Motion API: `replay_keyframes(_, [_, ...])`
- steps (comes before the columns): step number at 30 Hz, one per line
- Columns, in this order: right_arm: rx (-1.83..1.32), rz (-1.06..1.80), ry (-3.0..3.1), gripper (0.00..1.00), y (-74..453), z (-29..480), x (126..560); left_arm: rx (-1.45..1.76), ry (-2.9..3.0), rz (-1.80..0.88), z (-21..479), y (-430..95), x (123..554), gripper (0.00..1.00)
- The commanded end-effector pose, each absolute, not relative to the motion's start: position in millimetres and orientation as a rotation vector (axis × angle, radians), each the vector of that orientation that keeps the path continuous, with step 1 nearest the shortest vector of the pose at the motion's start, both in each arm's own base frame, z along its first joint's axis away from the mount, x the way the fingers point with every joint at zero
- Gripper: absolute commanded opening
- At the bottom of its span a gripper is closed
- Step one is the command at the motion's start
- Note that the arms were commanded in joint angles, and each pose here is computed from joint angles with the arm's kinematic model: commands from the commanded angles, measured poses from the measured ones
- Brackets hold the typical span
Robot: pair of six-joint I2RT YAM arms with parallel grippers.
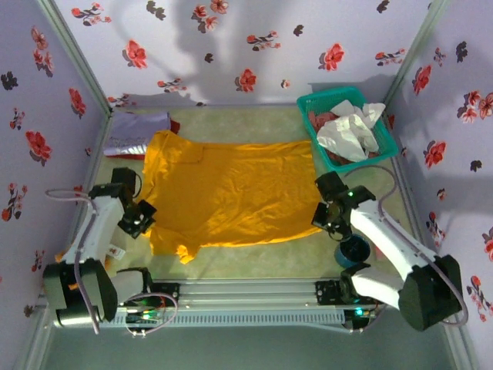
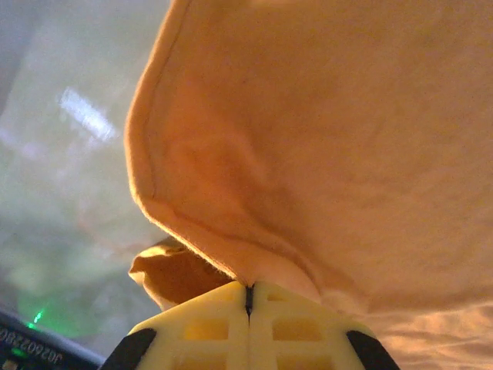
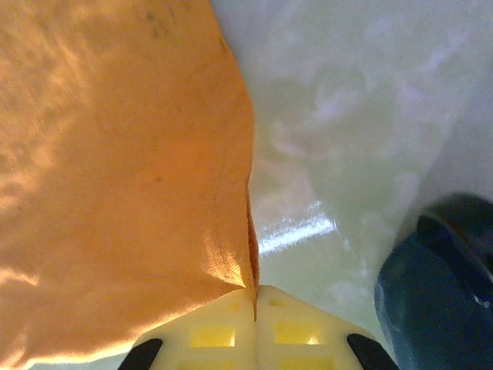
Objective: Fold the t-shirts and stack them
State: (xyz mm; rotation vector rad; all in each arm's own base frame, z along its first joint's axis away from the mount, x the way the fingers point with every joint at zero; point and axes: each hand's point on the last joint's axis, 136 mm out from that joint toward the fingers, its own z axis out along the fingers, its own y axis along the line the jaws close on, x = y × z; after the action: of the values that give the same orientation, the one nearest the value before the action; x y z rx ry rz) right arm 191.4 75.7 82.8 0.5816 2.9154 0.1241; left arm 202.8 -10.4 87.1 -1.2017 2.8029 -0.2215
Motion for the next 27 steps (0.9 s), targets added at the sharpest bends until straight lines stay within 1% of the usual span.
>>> replay_keyframes(1, [0.508, 0.102, 2.893, 0.00, 74, 87, 214, -0.980, 2.793, -0.204, 106, -4, 235, 0.00])
replay_keyframes(6, [0.458, 0.030, 2.886, 0.00, 72, 90, 243, -0.856, 2.878, -0.285, 104, -14, 268, 0.00])
replay_keyframes(12, [0.445, -0.026, 2.866, 0.00, 74, 88, 272, -0.817, 2.975, -0.336, 93, -17, 298, 0.00])
replay_keyframes(17, [0.442, -0.103, 2.839, 0.00, 70, 89, 293, -0.785, 2.984, -0.345, 95, -14, 325, 0.00])
replay_keyframes(27, [0.481, -0.189, 2.789, 0.00, 64, 81, 317, -0.789, 3.038, -0.336, 82, -8, 351, 0.00])
